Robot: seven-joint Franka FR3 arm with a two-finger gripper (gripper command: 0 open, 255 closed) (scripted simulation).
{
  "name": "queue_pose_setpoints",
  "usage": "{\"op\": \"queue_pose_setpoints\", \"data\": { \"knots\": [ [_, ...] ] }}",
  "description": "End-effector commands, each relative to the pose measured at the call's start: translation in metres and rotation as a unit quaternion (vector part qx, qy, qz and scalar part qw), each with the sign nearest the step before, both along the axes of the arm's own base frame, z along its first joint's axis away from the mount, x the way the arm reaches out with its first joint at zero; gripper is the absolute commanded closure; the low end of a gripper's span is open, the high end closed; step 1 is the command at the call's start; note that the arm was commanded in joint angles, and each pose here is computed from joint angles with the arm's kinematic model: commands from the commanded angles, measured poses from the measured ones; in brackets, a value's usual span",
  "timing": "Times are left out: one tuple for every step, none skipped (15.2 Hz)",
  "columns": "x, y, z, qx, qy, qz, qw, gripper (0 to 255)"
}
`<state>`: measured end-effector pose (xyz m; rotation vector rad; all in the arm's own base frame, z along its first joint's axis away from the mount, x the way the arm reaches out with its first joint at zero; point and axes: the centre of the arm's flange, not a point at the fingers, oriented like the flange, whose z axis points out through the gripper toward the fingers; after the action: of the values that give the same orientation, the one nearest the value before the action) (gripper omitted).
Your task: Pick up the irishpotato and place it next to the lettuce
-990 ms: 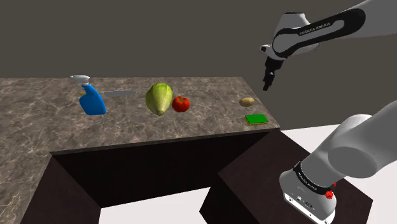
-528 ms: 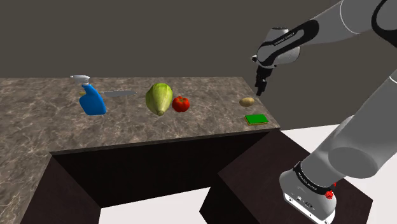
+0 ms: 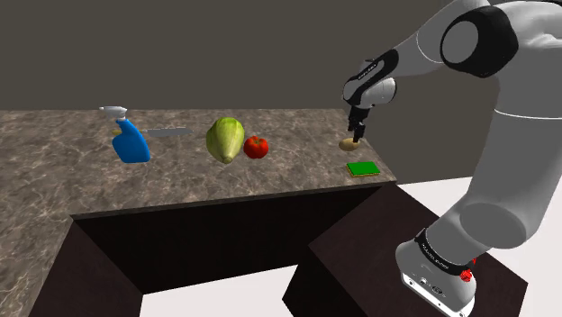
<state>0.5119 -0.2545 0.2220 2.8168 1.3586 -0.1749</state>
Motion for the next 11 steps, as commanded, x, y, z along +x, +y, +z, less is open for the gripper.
{"op": "queue_pose_setpoints", "data": {
  "knots": [
    [0.016,-0.008,-0.024,0.004,0.004,0.022,0.9997,0],
    [0.019,-0.009,-0.029,0.004,0.005,0.027,0.9996,0],
    [0.018,-0.009,-0.035,0.004,0.005,0.027,0.9996,0],
    [0.018,-0.01,-0.04,0.004,0.005,0.027,0.9996,0],
    [0.017,-0.01,-0.045,0.004,0.005,0.027,0.9996,0],
    [0.017,-0.01,-0.05,0.004,0.005,0.027,0.9996,0],
    [0.016,-0.01,-0.056,0.004,0.005,0.027,0.9996,0],
    [0.016,-0.011,-0.061,0.004,0.005,0.027,0.9996,0],
    [0.015,-0.011,-0.066,0.004,0.005,0.027,0.9996,0],
    [0.015,-0.011,-0.069,0.004,0.005,0.027,0.9996,0],
    [0.015,-0.011,-0.069,0.004,0.005,0.027,0.9996,0]
  ]
}}
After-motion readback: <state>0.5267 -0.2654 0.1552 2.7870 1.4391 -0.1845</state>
